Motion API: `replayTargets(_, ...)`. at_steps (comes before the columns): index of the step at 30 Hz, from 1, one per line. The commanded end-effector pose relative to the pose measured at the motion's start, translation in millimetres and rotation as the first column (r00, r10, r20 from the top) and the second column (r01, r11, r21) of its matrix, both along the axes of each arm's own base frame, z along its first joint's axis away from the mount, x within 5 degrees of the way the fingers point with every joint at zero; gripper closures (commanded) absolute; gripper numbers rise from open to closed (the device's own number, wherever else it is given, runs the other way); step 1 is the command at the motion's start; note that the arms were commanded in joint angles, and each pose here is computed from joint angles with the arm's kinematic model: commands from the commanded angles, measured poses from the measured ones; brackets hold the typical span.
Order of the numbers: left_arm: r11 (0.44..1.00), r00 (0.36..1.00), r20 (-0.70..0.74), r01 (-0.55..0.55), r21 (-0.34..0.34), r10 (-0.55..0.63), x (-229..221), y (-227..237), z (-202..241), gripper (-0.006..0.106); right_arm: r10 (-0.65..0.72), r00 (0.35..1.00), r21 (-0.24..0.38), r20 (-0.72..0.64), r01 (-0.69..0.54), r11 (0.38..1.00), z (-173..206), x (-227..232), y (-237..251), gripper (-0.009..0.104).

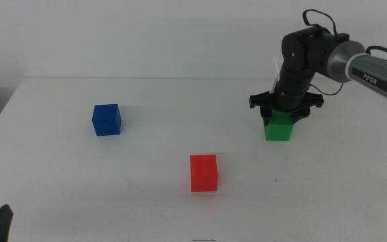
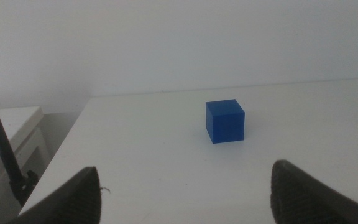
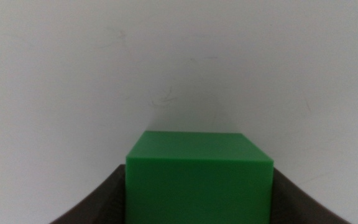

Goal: Stack red cubes first, then green, then blue cubes in a specific spot.

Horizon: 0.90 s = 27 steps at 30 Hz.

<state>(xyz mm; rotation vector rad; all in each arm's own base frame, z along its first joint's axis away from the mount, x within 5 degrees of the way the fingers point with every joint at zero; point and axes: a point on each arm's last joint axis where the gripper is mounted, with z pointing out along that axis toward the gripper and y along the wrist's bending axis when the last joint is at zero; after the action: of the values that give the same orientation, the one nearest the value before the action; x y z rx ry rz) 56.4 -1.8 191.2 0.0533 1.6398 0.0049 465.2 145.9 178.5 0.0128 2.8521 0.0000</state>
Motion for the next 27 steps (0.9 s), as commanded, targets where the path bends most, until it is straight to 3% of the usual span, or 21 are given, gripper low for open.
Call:
replayTargets(1, 1.0, 0.995, 0.098, 0.001, -0.015, 0.001, -1, 0, 9, 0.007, 0.008, 0.997, 0.018, 0.074, -0.009, 1.0, 36, -1, -4, 0.097)
replayTargets(7, 1.0, 0.995, 0.098, 0.001, -0.015, 0.001, -1, 0, 9, 0.007, 0.042, 0.998, -0.029, 0.04, -0.041, 0.999, 66, -22, 5, 0.096)
replayTargets(12, 1.0, 0.995, 0.098, 0.001, -0.015, 0.001, -1, 0, 9, 0.007, 0.071, 0.99, -0.056, 0.122, -0.065, 0.996, 119, -59, 24, 0.096)
replayTargets(19, 1.0, 0.995, 0.098, 0.001, -0.015, 0.001, -1, 0, 9, 0.007, 0.067, 0.985, -0.006, 0.161, -0.067, 0.998, 145, -116, 64, 0.096)
replayTargets(27, 1.0, 0.995, 0.098, 0.001, -0.015, 0.001, -1, 0, 9, 0.007, 0.054, 0.984, 0.071, 0.168, -0.067, 0.995, 143, -147, 113, 0.096)
